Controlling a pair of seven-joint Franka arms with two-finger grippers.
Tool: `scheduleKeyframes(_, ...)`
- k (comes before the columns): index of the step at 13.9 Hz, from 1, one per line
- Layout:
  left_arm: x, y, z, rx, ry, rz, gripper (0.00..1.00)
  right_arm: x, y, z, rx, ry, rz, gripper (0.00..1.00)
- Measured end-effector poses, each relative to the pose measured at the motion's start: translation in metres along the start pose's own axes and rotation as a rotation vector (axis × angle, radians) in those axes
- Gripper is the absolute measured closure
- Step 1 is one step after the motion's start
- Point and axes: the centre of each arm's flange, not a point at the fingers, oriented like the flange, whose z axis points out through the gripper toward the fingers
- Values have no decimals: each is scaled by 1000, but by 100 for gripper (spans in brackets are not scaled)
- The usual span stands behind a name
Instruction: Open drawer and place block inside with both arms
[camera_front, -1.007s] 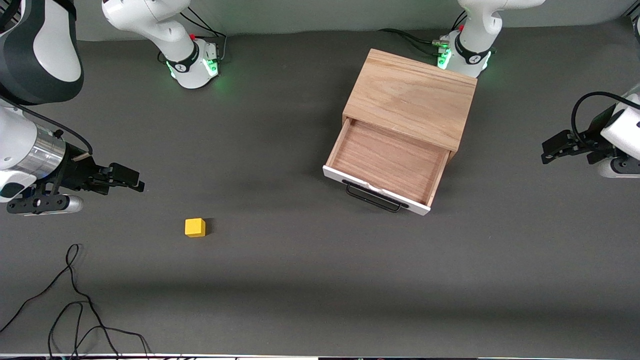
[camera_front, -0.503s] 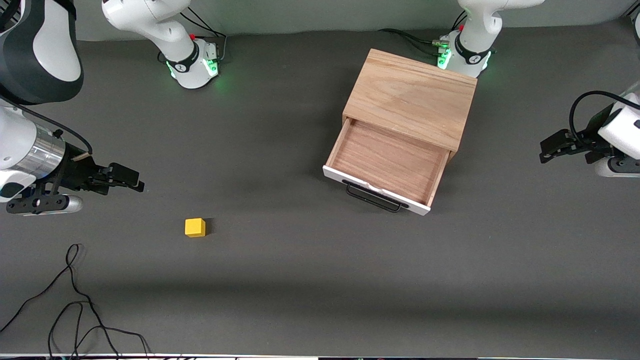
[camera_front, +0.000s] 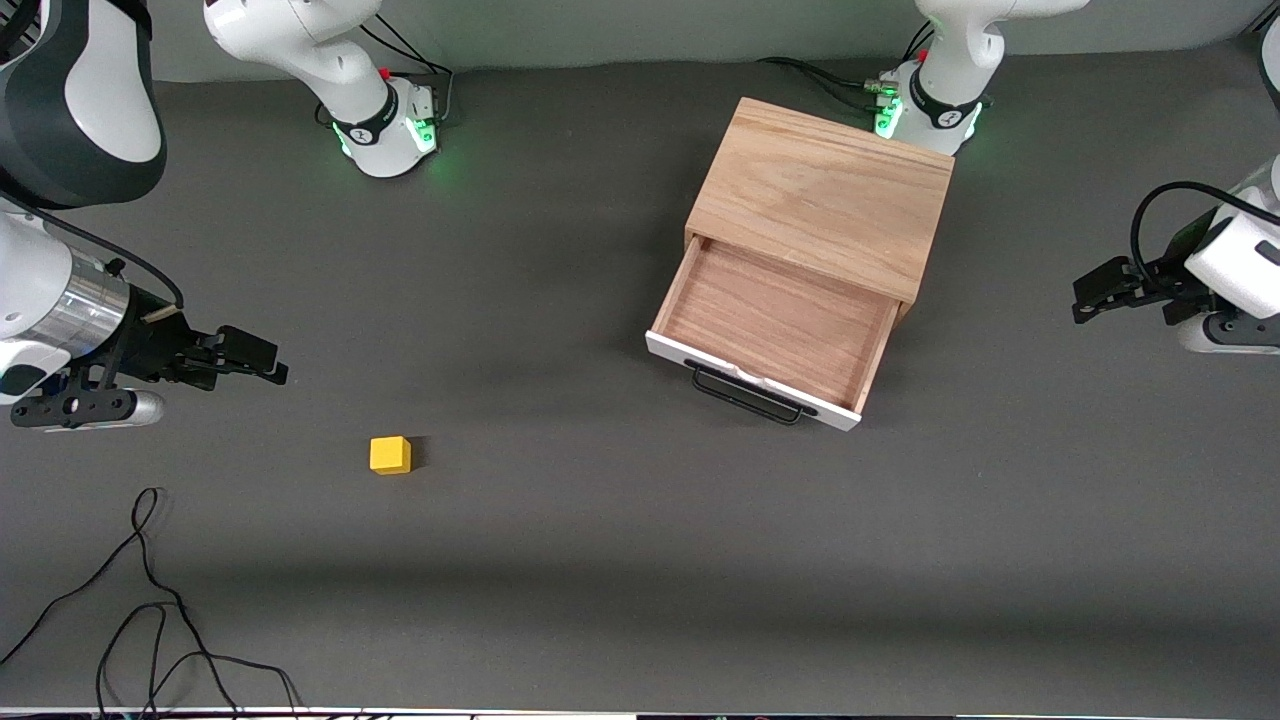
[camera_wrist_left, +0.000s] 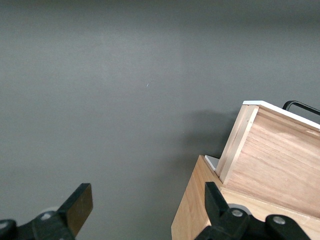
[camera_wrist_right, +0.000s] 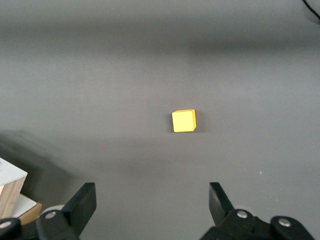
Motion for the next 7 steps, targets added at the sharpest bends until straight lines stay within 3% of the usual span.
scheduleKeyframes(4, -2, -3, 1, 0, -16, -6, 0, 4, -6, -3, 1, 42, -17, 0)
scheduleKeyframes(7, -2, -5, 1, 0, -17, -10, 0, 3, -54, 4, 3, 62, -84, 0)
